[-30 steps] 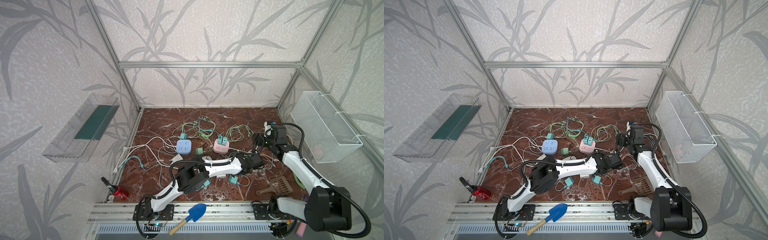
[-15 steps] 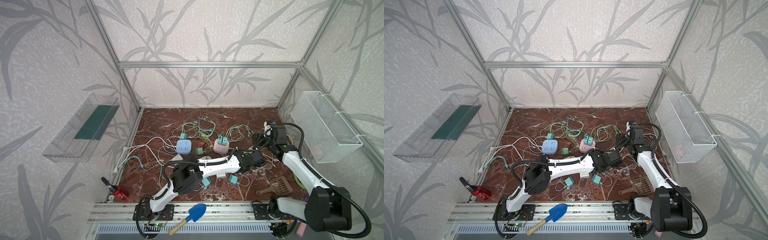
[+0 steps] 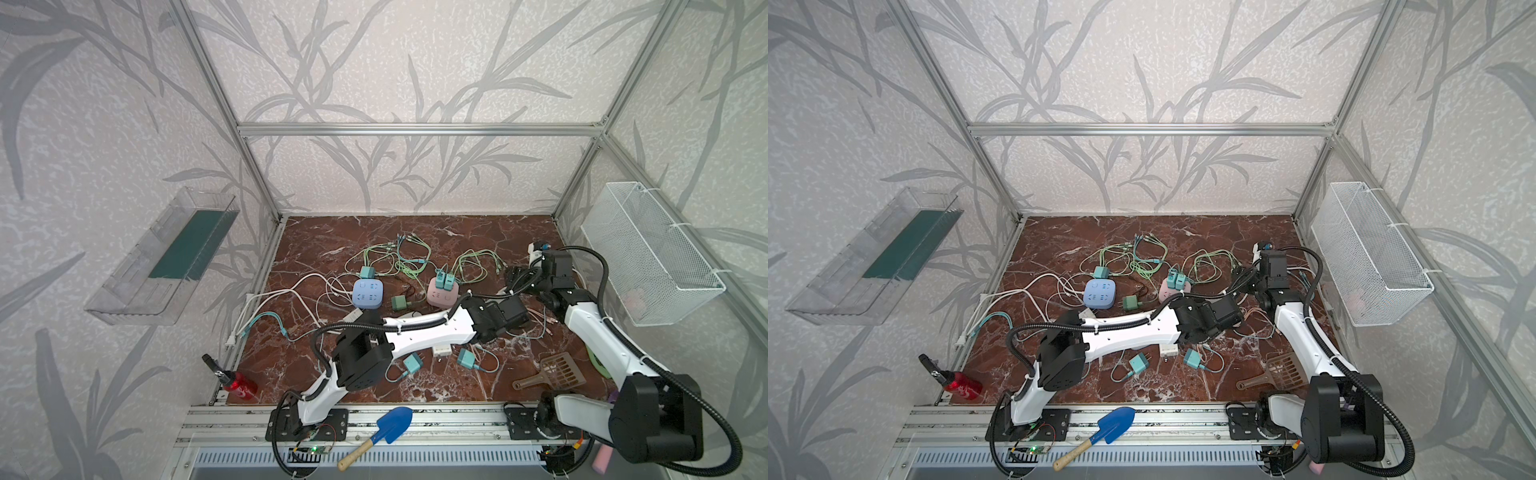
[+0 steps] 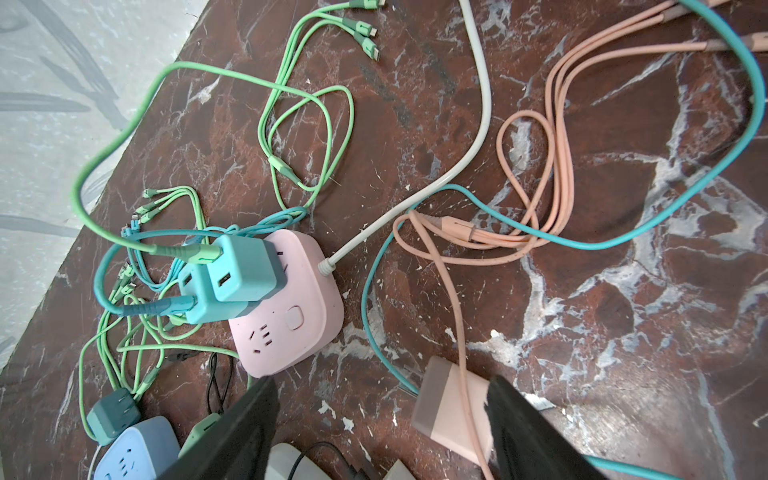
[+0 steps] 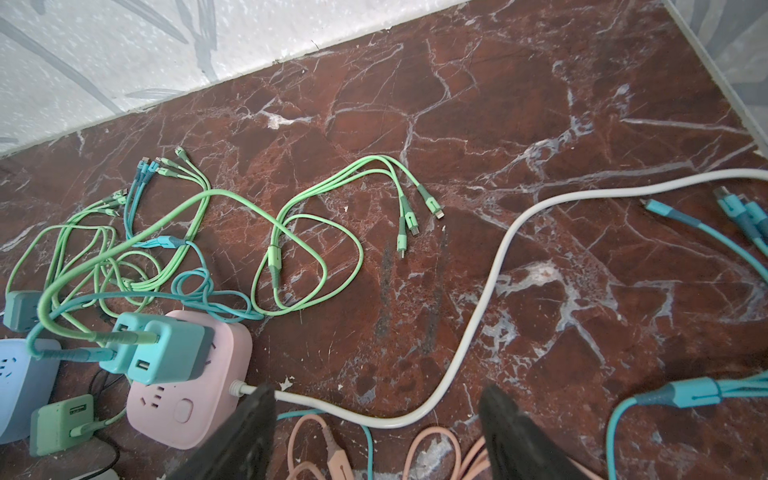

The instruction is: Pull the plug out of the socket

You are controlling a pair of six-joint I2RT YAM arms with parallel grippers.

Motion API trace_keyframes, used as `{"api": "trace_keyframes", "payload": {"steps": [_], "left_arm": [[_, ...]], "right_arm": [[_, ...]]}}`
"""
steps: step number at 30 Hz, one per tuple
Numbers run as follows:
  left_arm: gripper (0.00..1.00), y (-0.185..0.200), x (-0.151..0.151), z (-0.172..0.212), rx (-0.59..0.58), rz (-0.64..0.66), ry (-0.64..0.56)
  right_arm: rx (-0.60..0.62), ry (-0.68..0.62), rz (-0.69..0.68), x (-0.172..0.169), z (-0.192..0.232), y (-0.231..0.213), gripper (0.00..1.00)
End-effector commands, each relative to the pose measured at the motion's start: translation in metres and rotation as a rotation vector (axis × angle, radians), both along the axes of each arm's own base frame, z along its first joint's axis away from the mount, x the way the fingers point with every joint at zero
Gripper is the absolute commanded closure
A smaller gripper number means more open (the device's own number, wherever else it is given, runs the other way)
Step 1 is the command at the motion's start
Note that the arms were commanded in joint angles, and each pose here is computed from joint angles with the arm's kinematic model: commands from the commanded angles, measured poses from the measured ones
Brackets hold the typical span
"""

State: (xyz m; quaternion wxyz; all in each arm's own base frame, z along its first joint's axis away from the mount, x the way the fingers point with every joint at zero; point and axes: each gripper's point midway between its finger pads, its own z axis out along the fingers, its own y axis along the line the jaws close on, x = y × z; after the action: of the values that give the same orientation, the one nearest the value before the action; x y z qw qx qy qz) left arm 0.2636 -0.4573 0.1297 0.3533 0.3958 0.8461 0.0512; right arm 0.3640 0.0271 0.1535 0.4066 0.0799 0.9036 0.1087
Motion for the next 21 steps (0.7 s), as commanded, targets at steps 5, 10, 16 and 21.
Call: {"api": "trace_keyframes", "payload": {"steps": [5, 10, 16, 21], "left_arm": [[0.19, 0.015, 0.006, 0.021, -0.139, 0.065, 0.003], [0.18, 0.030, 0.015, 0.027, -0.180, 0.116, -0.014], [0.17, 0.061, 0.033, 0.033, -0.233, 0.199, -0.040], [0.14, 0.091, 0.051, 0.039, -0.272, 0.274, -0.074]], "right_arm": [[0.065, -0.037, 0.112, -0.001, 0.006, 0.021, 0.23], [0.134, -0.028, 0.174, 0.002, 0.001, 0.037, 0.27], [0.155, -0.012, 0.250, 0.003, -0.007, 0.061, 0.31], [0.090, 0.007, 0.340, 0.001, -0.013, 0.087, 0.33]]}}
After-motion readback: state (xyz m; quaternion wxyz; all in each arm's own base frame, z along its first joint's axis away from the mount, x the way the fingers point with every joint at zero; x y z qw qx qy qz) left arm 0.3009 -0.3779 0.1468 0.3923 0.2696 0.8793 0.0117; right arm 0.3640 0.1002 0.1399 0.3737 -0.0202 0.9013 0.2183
